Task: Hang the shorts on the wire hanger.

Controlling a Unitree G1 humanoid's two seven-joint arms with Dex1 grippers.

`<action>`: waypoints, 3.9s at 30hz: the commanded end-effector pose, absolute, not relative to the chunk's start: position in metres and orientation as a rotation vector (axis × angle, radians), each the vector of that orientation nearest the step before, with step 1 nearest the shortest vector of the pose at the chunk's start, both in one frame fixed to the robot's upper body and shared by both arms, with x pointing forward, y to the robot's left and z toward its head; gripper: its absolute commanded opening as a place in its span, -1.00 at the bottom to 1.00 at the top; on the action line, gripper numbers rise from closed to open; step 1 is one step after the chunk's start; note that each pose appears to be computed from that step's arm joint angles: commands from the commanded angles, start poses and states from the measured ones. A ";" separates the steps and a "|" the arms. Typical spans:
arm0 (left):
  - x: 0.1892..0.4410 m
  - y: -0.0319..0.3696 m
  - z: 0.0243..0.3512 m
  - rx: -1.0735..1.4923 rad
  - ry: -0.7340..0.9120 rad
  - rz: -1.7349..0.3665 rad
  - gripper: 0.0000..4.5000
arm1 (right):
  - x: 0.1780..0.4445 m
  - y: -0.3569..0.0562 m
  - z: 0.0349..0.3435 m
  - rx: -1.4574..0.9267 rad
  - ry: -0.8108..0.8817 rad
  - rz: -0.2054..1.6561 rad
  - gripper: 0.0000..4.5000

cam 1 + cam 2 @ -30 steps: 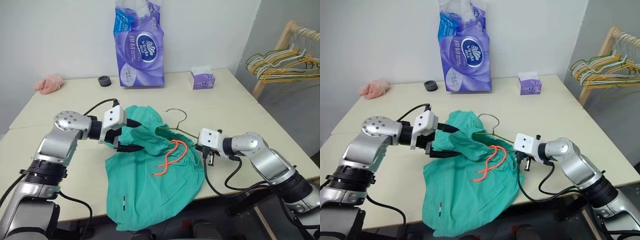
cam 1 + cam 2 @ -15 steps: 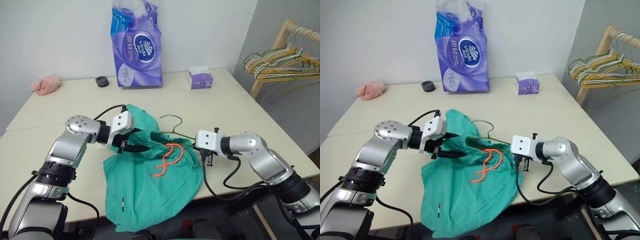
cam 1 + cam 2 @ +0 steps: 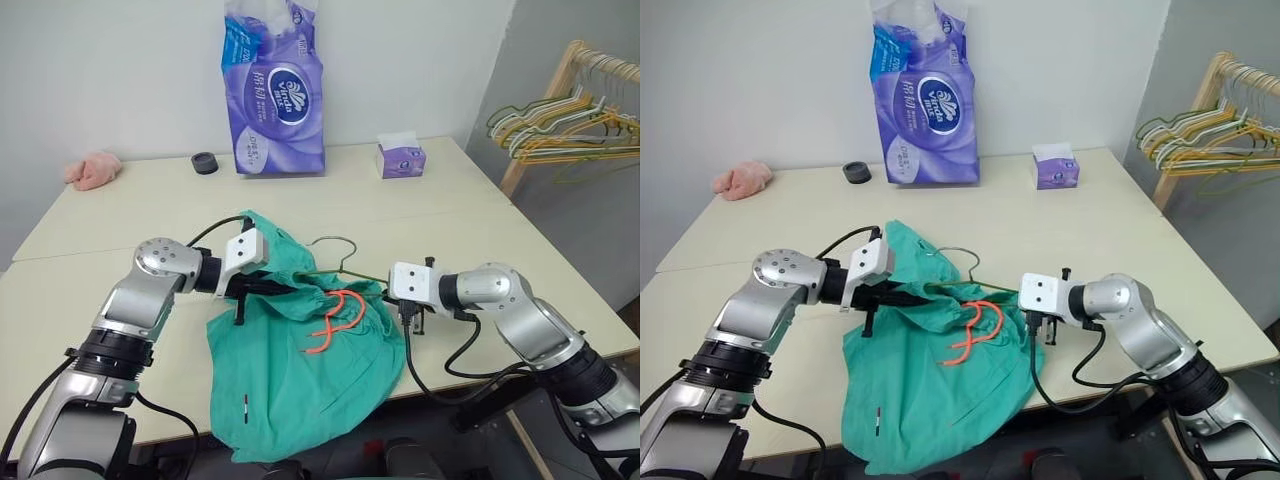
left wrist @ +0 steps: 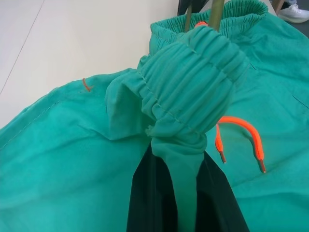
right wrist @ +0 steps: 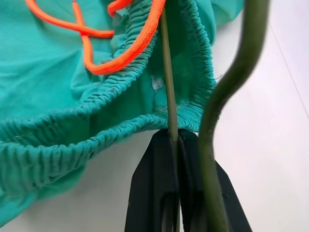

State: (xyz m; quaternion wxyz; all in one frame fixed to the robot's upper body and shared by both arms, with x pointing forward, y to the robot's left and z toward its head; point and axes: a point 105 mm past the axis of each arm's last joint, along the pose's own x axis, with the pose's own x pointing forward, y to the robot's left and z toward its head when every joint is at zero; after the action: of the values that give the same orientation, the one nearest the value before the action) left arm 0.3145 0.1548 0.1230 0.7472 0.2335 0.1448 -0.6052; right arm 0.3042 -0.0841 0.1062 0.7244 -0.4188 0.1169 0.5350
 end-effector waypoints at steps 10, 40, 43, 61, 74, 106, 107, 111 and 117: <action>0.323 0.154 0.133 0.490 0.256 -1.282 -1.00 | 0.302 -0.169 0.142 -1.012 0.364 1.075 0.92; 0.331 0.160 0.164 0.133 0.205 -1.164 -1.00 | 0.243 -0.114 0.114 -0.105 0.422 0.885 0.92; 0.331 0.159 0.164 0.134 0.203 -1.166 -1.00 | 0.238 -0.114 0.119 -0.066 0.445 0.905 0.92; 0.332 0.157 0.165 0.156 0.190 -1.165 -1.00 | 0.252 -0.088 0.087 0.024 0.552 0.770 0.66; 0.318 0.160 0.173 0.130 0.199 -1.200 -1.00 | 0.300 -0.127 0.094 -0.128 0.413 0.567 -0.98; 0.285 0.173 0.177 0.105 0.348 -1.372 -1.00 | 0.326 -0.180 0.104 -0.197 0.398 0.469 -0.98; 0.284 0.173 0.176 0.102 0.354 -1.377 -1.00 | 0.326 -0.181 0.104 -0.195 0.398 0.464 -0.98; 0.281 0.173 0.174 0.104 0.364 -1.390 -1.00 | 0.328 -0.189 0.101 -0.192 0.411 0.432 -0.98; 0.284 0.166 0.182 0.067 0.304 -1.390 -1.00 | 0.323 -0.192 0.089 -0.153 0.462 0.431 -0.98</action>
State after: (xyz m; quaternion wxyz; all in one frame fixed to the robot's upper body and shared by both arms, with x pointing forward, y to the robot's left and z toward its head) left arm 0.2825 0.1623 0.1614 0.7483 0.0176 0.1739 -0.6400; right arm 0.3197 -0.1701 0.0846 0.9370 -0.0725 0.2272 0.2552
